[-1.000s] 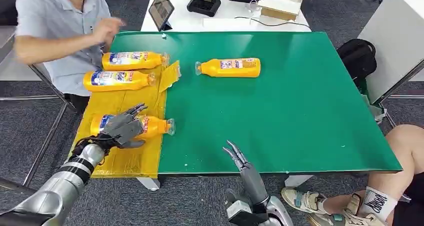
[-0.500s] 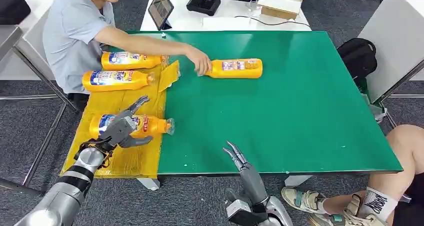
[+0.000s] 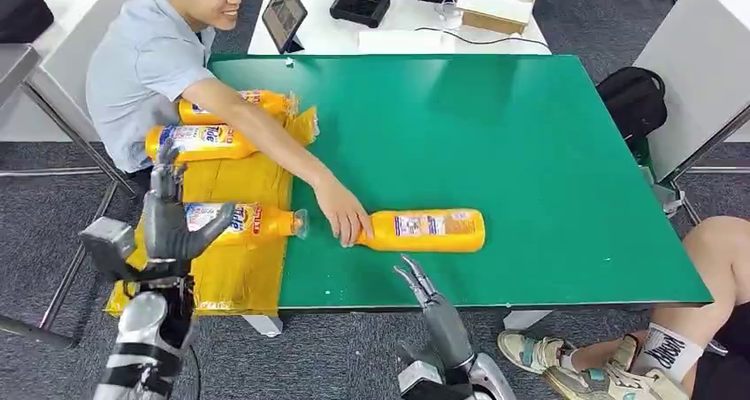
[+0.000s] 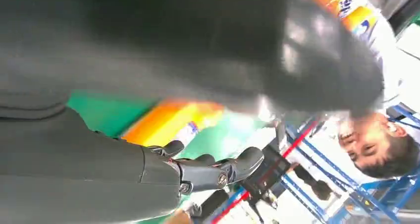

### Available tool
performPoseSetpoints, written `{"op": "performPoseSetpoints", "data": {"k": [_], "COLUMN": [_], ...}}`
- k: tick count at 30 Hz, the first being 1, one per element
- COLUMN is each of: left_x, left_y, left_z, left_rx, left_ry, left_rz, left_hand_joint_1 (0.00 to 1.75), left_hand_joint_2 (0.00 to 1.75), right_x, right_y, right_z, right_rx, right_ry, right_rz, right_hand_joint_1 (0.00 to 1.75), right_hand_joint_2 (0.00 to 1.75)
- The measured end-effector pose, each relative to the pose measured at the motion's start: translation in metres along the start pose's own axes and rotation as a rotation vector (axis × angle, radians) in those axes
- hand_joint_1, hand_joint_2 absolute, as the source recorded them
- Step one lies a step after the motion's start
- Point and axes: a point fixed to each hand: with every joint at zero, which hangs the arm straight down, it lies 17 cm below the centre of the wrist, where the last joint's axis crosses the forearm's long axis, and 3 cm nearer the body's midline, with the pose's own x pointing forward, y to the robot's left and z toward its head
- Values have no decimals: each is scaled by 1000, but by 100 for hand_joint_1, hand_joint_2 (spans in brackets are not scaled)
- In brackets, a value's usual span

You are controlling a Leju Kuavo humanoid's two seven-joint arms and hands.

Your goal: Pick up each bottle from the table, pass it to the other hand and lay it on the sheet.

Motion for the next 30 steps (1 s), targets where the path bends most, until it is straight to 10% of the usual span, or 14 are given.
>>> {"op": "performPoseSetpoints", "data": {"k": [10,30], "left_x": [-4,-20], "left_y": [-12,-84], "left_z": [69,74], "left_rx": [114,-50], "left_ry": [92,243], "left_rz": [-242,129], "left_hand_joint_1": [0,0], "left_hand_joint_2": [175,175], "right_x": [-69,-130], "right_y": [-94,-141], "right_z": [-6,-74], "right_rx": [-39,39], "right_ry": [169,193], "right_rz": [378,603], "right_hand_joint_1": [0,0], "right_hand_joint_2": [175,175]}}
